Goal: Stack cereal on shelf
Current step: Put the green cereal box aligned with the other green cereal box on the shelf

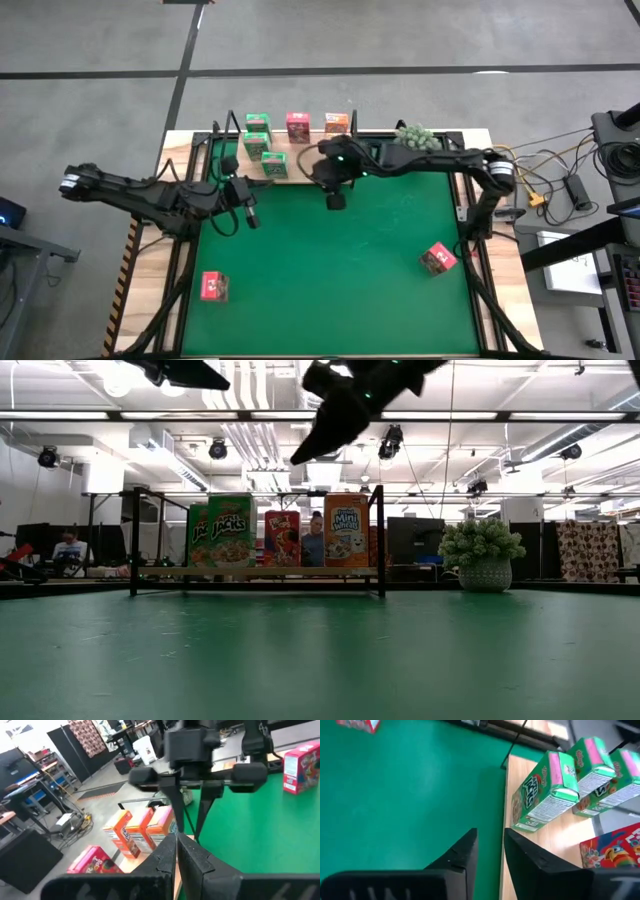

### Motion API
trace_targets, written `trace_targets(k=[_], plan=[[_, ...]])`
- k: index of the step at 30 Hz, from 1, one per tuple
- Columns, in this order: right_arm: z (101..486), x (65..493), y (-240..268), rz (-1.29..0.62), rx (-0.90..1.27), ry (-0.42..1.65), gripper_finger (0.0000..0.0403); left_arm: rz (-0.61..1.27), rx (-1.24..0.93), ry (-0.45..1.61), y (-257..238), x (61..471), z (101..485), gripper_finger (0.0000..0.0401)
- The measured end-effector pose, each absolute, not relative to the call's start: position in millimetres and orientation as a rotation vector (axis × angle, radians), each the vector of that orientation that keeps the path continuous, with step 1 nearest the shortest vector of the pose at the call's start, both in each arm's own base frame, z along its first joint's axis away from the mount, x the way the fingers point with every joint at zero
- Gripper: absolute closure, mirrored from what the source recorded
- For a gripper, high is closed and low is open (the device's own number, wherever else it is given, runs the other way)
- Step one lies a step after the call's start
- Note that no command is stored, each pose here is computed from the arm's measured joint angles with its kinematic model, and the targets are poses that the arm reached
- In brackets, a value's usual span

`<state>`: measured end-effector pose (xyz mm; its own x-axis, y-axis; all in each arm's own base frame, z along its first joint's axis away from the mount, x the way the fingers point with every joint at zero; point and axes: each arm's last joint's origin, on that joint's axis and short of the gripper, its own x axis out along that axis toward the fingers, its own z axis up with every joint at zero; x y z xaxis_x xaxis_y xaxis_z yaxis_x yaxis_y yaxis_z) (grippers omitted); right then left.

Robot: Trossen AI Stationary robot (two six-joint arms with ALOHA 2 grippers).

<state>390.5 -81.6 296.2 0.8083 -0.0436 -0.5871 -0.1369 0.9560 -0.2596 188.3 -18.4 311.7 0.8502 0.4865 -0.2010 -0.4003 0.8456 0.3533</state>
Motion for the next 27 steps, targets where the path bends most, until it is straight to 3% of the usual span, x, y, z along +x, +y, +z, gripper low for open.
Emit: trace_targets(k=[10, 27], plan=[[276, 349, -73, 0.010, -0.336, 0.451, 0.0348, 0.584, 0.245, 0.327, 1, 198, 305, 0.0401], [277, 278, -57, -0.029, -0.424, 0.238, 0.0351, 0.683, 0.010, 0.457, 47, 212, 291, 0.0401]])
